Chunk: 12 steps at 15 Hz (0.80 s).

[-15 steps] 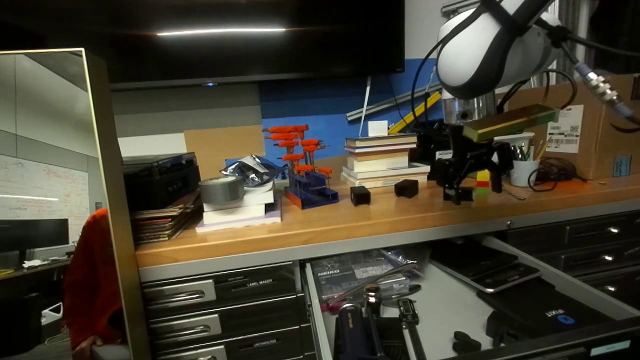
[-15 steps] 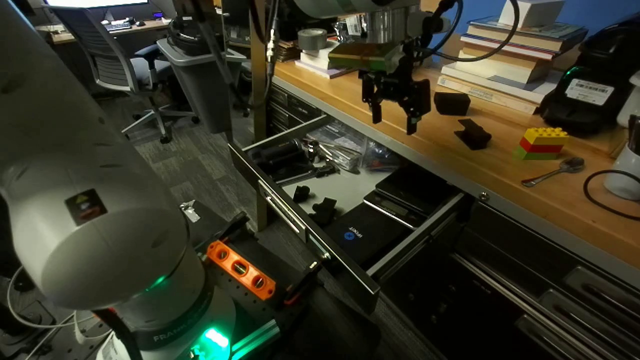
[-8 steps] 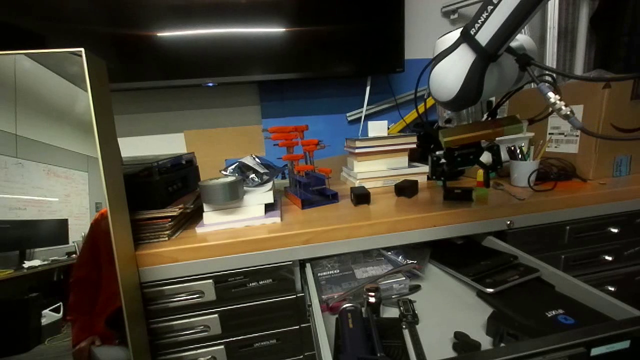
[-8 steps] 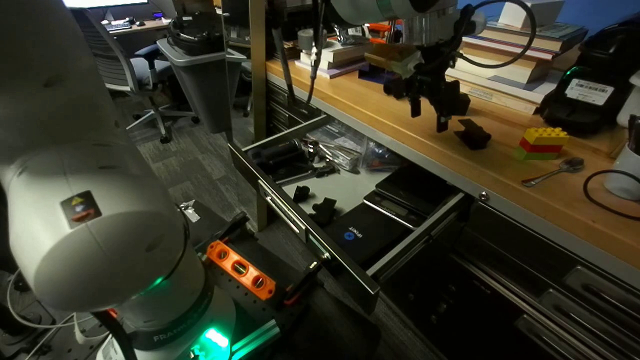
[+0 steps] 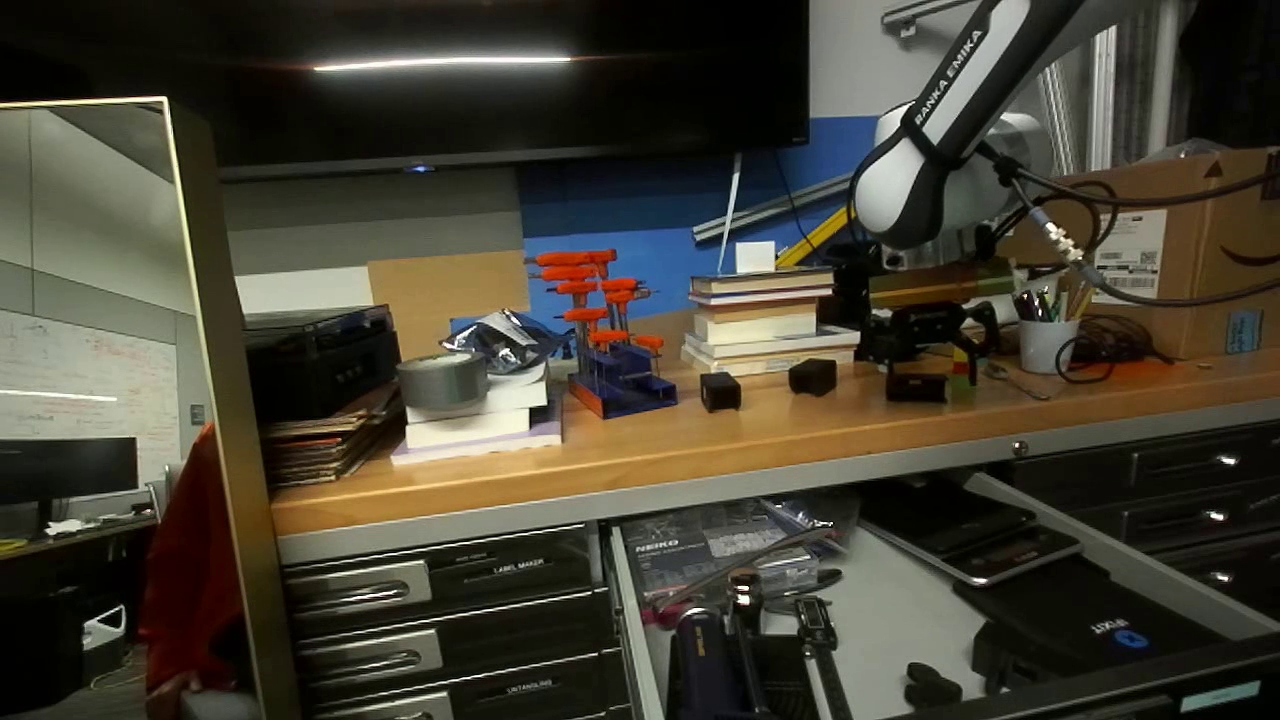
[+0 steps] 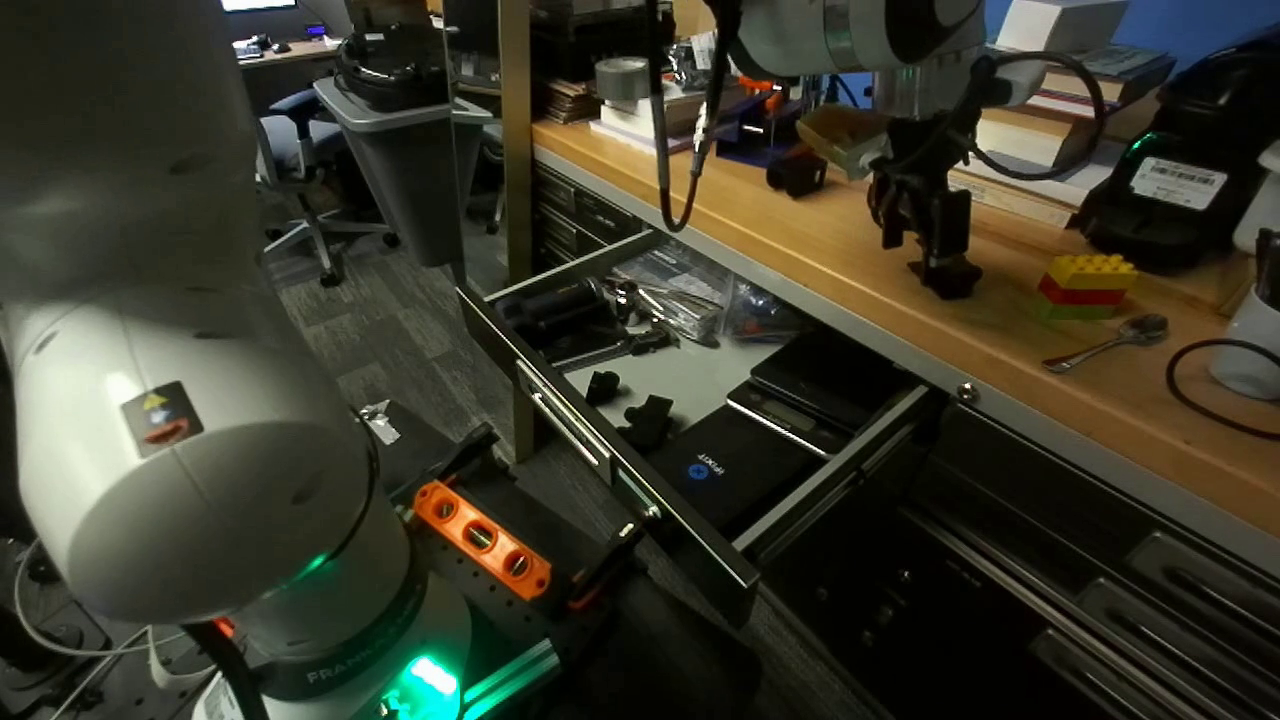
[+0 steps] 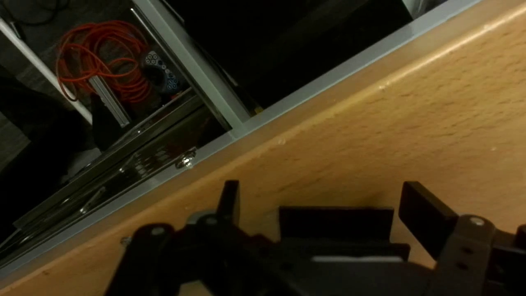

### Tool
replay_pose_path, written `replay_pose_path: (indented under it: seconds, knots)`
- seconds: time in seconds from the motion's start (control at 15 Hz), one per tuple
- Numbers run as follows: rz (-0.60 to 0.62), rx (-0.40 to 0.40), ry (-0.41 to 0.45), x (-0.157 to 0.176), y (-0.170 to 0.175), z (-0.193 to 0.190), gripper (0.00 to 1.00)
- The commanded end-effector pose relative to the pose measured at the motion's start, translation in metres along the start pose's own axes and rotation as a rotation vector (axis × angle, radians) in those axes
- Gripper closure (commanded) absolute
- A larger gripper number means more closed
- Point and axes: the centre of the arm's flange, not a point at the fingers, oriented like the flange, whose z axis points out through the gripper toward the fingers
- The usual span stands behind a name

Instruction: Pick up the black objects from the countertop, put them in the drawer and close the drawer.

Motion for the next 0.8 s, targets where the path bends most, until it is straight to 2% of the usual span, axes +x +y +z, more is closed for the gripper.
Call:
replay_pose_path:
  seconds: [0.0,0.73]
  knots:
    - [0.060,0.035,0.013,0.029,-0.009,0.001,0.00]
    - [0.152,0.118,-0.015,0.061,-0.002,0.022,0.00]
